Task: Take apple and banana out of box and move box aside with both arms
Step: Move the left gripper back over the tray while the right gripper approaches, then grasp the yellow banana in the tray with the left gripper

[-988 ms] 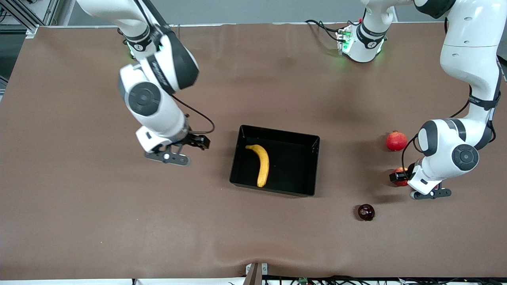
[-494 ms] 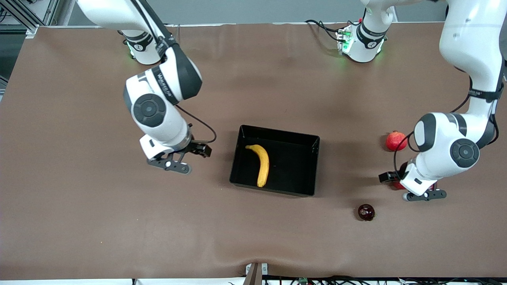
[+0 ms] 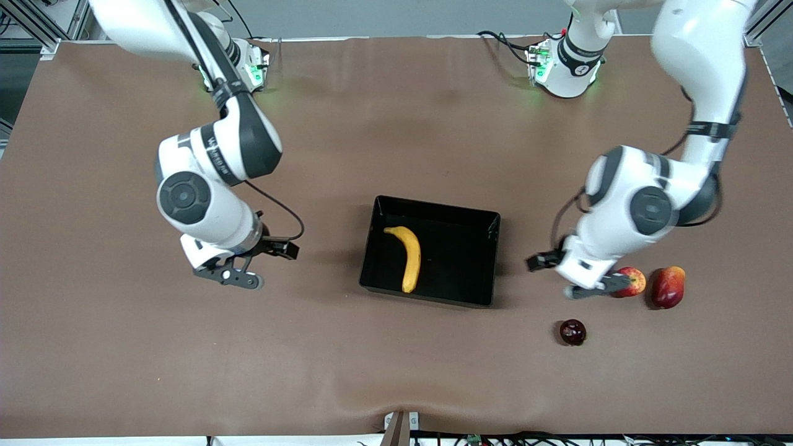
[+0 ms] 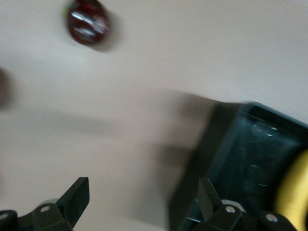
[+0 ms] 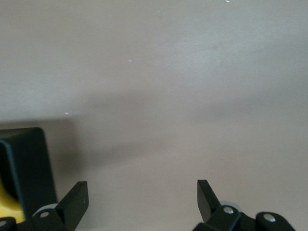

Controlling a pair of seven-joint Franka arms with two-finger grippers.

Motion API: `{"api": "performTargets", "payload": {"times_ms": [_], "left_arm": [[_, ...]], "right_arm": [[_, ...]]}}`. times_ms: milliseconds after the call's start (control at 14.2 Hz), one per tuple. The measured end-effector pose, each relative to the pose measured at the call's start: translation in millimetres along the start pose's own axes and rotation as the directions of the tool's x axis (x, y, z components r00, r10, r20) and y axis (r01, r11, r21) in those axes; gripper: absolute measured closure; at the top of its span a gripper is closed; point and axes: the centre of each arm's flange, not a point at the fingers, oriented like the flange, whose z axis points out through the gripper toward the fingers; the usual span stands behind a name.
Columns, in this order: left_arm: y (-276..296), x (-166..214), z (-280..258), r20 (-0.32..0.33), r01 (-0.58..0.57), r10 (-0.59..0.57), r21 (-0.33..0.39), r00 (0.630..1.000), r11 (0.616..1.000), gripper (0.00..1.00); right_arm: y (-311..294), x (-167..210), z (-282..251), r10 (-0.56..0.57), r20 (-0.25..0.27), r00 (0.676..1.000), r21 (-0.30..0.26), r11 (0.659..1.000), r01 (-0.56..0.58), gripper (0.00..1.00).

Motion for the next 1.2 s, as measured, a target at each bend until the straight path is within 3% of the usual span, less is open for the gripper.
{"api": "performTargets", "payload": {"times_ms": [212, 564, 1199], "left_arm": [[72.2, -31.5, 1.7, -0.012, 0.015, -0.016, -0.023, 1.000, 1.000, 0.00], [162.1, -86.2, 43.7, -0.038, -0.028, 0.029, 0.018, 0.999, 0.999, 0.00], [209.9, -115.2, 124.8, -0.079, -0.183, 0.183, 0.005, 0.980, 0.983, 0.00]], "right_arm": [[12.7, 5.0, 8.0, 0.010, 0.016, 1.000, -0.009, 1.000, -0.010, 0.00], [22.0, 8.1, 13.6, 0.024, 0.029, 0.999, -0.015, 1.000, -0.023, 0.00], [22.3, 8.3, 13.6, 0.024, 0.029, 0.999, -0.015, 1.000, -0.023, 0.00]]}}
